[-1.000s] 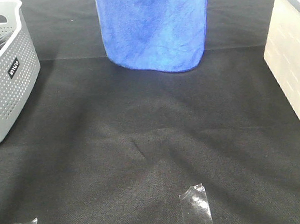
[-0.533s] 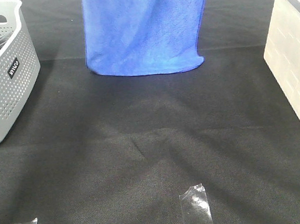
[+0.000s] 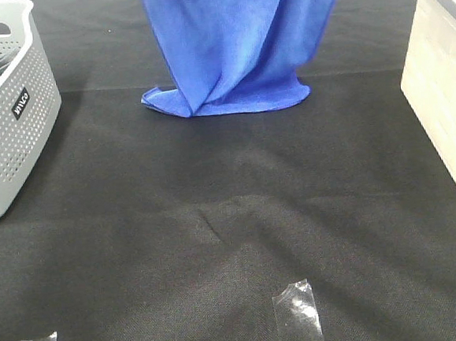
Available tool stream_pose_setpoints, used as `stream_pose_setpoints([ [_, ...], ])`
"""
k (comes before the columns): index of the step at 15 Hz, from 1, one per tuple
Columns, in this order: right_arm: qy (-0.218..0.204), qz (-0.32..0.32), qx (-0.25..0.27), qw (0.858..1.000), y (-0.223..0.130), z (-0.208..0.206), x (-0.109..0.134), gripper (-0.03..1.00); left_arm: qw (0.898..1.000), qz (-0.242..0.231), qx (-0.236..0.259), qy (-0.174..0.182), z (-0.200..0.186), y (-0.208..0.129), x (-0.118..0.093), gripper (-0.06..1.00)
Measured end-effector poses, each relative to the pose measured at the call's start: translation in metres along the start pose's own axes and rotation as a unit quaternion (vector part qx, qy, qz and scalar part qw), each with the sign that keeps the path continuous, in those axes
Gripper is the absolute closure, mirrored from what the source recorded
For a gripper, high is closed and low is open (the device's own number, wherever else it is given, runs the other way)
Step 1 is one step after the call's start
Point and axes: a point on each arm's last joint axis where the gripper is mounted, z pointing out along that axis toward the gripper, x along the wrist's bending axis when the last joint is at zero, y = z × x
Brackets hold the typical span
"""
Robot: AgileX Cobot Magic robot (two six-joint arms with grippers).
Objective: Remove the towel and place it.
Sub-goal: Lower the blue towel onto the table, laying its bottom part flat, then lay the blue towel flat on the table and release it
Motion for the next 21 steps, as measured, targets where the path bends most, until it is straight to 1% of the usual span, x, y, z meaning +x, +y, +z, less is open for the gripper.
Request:
stream_pose_setpoints([
  [1, 0.016, -0.004, 0.03, 0.999, -0.004, -0.017, 0.004, 0.97, 0.999, -0.034, -0.001, -0.014, -0.018, 0.004, 0.002, 0.94],
  [4, 0.021, -0.005, 0.04, 0.999, -0.008, -0.022, 0.005, 0.97, 0.997, -0.067, -0.011, -0.021, -0.03, 0.007, 0.003, 0.94],
  [5, 0.024, -0.004, 0.048, 0.999, -0.013, -0.023, 0.005, 0.97, 0.996, -0.079, -0.005, -0.028, -0.032, 0.006, 0.002, 0.94],
  [7, 0.029, 0.0, 0.077, 0.997, -0.027, -0.024, 0.006, 0.97, 0.992, -0.106, 0.027, -0.055, -0.041, -0.002, -0.003, 0.94],
  [9, 0.035, 0.003, 0.092, 0.995, -0.04, -0.034, 0.008, 0.97, 0.988, -0.114, 0.069, -0.079, -0.055, -0.019, -0.009, 0.94],
  [13, 0.067, 0.014, 0.097, 0.993, -0.062, -0.071, 0.016, 0.97, 0.977, -0.13, 0.117, -0.124, -0.103, -0.055, -0.023, 0.94],
  [17, 0.091, 0.023, 0.1, 0.991, -0.093, -0.113, 0.023, 0.97, 0.968, -0.149, 0.121, -0.159, -0.155, -0.088, -0.035, 0.94],
  [18, 0.098, 0.026, 0.1, 0.99, -0.103, -0.122, 0.025, 0.97, 0.967, -0.156, 0.116, -0.165, -0.17, -0.096, -0.036, 0.94],
  [21, 0.127, 0.046, 0.121, 0.983, -0.137, -0.137, 0.031, 0.97, 0.959, -0.173, 0.121, -0.19, -0.198, -0.123, -0.046, 0.94],
])
